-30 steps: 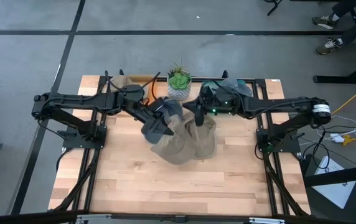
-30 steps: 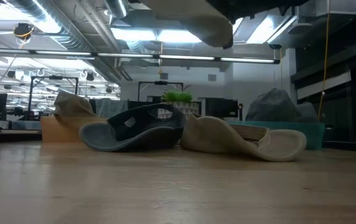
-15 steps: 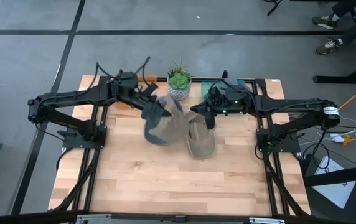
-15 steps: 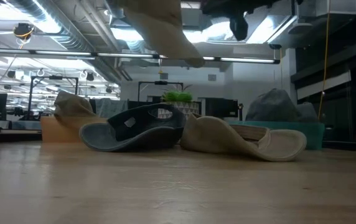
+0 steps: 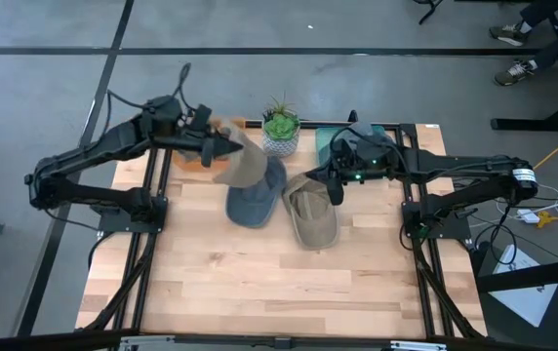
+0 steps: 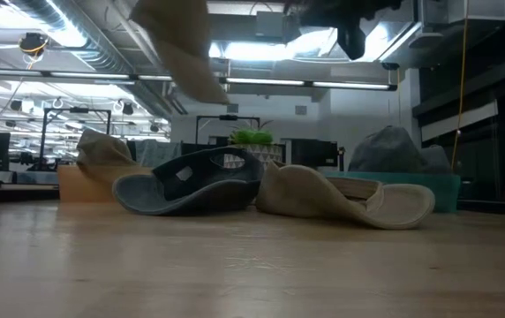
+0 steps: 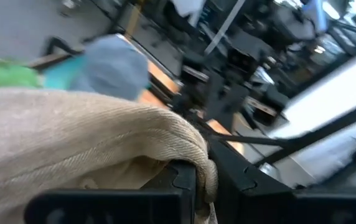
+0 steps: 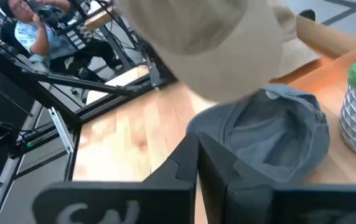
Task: Pick & Place hat
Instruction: Put the left brown cap into the orange bin
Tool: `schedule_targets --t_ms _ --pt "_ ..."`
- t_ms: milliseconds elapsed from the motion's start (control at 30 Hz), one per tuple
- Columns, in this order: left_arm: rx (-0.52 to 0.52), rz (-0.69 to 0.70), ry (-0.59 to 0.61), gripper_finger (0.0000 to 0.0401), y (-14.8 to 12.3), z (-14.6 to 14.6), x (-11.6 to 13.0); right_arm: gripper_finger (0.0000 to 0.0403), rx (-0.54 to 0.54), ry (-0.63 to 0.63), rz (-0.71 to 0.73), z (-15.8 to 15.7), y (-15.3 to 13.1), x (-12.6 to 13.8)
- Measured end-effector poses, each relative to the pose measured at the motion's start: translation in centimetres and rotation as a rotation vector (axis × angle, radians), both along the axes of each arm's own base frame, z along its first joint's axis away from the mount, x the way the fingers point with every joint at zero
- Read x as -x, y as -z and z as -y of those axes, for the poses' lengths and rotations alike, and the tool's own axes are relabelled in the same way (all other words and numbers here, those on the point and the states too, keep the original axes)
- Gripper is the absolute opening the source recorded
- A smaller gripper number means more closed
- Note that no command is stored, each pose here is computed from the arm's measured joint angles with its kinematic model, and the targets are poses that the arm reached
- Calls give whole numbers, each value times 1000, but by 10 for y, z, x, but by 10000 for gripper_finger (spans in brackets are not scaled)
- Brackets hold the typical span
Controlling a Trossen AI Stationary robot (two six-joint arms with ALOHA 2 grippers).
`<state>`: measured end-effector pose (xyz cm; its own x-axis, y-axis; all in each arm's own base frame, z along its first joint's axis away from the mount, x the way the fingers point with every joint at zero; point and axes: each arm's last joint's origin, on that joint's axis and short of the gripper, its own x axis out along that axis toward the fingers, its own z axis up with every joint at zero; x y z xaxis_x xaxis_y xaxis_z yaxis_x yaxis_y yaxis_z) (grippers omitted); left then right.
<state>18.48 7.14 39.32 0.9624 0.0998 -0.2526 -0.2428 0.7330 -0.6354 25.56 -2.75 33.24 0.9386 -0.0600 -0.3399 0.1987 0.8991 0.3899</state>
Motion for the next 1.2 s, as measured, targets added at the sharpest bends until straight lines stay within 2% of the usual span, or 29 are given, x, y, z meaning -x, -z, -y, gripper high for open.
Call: schedule_targets --t_ms 267,433,733,1067,1200 --pt "-85 -30 -219 23 -4 -11 25 13 -4 0 -39 0 3 2" --pt "-92 -61 -276 22 -2 -22 33 21 -5 0 -44 0 4 2" --pt "-87 -175 -243 23 15 -55 39 22 -8 0 -74 0 7 3" --pt "-196 -308 -207 19 33 -87 39 22 -7 0 -74 0 6 3" --pt "-210 -348 -151 19 42 -96 38 23 -8 0 -74 0 7 3"
